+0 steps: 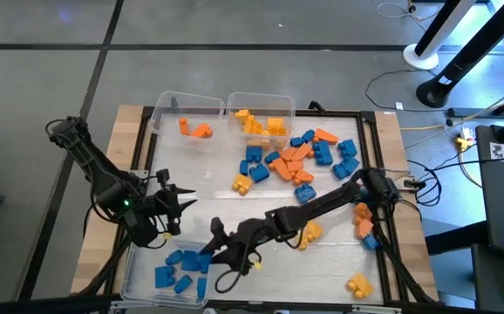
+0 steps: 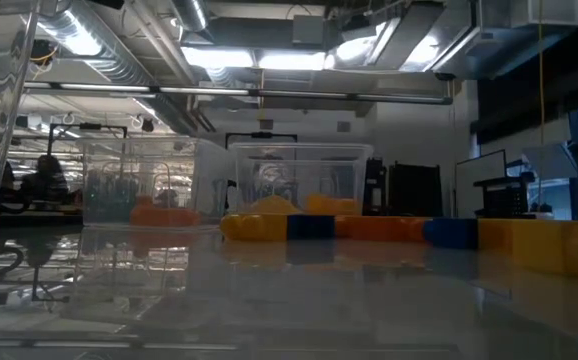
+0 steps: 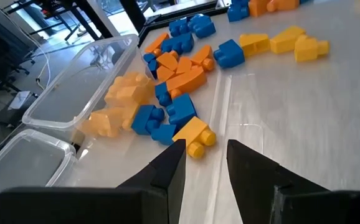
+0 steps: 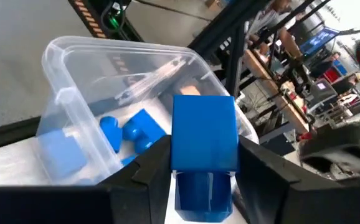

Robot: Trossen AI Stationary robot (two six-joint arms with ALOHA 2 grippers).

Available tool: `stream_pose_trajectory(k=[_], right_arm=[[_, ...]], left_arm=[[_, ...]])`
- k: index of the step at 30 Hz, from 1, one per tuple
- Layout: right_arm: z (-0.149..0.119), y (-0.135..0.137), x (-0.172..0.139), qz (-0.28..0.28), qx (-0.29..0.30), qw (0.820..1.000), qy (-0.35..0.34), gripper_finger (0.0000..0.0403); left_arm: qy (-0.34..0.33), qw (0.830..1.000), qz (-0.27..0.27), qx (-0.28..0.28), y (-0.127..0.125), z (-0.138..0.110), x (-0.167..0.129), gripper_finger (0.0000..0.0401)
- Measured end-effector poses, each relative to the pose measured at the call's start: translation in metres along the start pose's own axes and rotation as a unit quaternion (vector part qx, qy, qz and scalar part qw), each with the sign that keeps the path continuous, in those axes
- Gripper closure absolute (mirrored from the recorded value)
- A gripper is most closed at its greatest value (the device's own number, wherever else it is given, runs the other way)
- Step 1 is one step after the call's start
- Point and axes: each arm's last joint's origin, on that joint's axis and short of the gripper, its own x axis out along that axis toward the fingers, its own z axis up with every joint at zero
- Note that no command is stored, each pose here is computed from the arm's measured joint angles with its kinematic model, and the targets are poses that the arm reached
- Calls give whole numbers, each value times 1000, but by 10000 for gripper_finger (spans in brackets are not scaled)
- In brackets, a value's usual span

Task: Sort blocks
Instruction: Put the blue game piece into the bottom transparent bin, then put the yellow game piece into the top right transparent bin

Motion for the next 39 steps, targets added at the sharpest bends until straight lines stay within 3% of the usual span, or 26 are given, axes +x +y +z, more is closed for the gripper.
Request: stream_pose_trajectory(k=[17,29,34,39], right_arm=[[-11,8,10,-2,3,1000,0,239],[-10,7,9,-2,27,1000,1,138],[3,-5,-10,14,28,999,32,130],[18,-18,-46,59,36,992,106,138]], left_arm=[[0,1000,0,0,0,0,0,294],[0,1000,0,0,0,0,0,294],[1,1000,-1,-1,0,0,0,294],[1,1000,-1,-3,0,0,0,294]])
